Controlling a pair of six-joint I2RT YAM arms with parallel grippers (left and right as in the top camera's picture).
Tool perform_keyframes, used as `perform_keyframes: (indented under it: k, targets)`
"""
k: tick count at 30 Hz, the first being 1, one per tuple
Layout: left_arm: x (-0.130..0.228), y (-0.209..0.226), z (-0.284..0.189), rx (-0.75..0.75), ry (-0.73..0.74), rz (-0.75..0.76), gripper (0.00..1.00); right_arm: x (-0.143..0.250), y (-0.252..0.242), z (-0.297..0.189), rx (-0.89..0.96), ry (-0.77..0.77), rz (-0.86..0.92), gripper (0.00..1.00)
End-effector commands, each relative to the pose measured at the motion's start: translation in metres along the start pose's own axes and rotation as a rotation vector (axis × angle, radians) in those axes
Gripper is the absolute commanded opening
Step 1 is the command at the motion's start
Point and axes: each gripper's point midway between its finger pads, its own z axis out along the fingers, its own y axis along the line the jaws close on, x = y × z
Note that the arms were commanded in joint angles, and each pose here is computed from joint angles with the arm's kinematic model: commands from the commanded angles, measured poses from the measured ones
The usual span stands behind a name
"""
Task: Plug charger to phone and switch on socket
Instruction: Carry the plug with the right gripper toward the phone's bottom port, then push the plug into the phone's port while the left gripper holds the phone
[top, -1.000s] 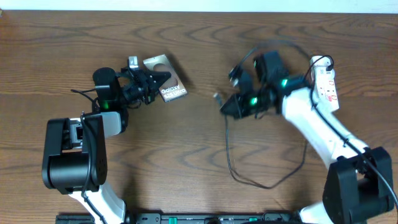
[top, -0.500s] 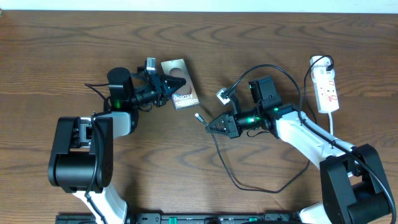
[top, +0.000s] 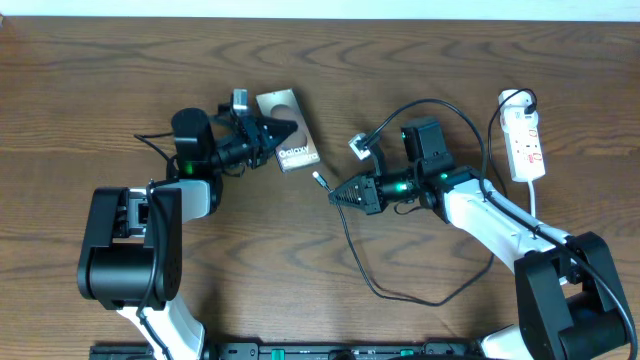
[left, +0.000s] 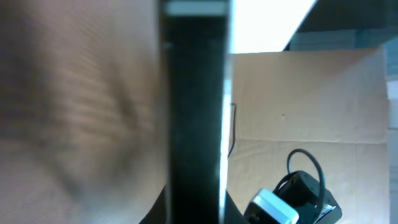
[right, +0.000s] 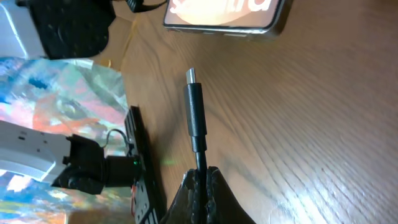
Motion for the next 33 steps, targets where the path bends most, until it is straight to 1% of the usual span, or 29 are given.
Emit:
perform_keyframes:
  k: [1, 3, 6, 13, 15, 19, 28, 33]
  targets:
    - [-0.011, -0.018, 0.006, 0.03, -0.053, 0.023, 0.08, -0.003, 0.012, -0.001, -0.042, -0.009, 0.022, 0.01]
    - [-0.019, -0.016, 0.007, 0.022, -0.103, -0.025, 0.07, -0.006, 0.011, 0.001, -0.047, -0.023, 0.034, 0.01]
    - [-0.022, -0.022, 0.008, 0.037, -0.126, 0.0, 0.07, -0.011, 0.008, 0.004, -0.069, -0.041, 0.036, 0.01]
    - [-0.033, -0.022, 0.007, 0.04, -0.188, -0.047, 0.07, -0.015, 0.001, 0.012, -0.122, -0.05, 0.077, 0.01]
    - [-0.034, -0.02, 0.007, 0.037, -0.196, -0.065, 0.07, -0.015, 0.0, 0.014, -0.14, -0.046, 0.1, 0.01]
    - [-0.034, -0.015, 0.008, 0.031, -0.193, -0.083, 0.08, -0.021, 0.009, 0.014, -0.195, -0.052, 0.086, 0.01]
    - [-0.033, -0.015, 0.008, 0.035, -0.186, -0.094, 0.07, -0.023, 0.008, 0.013, -0.192, -0.06, 0.095, 0.01]
    - [-0.034, -0.024, 0.007, 0.063, -0.187, -0.057, 0.08, -0.022, -0.004, 0.007, -0.164, -0.081, 0.162, 0.01]
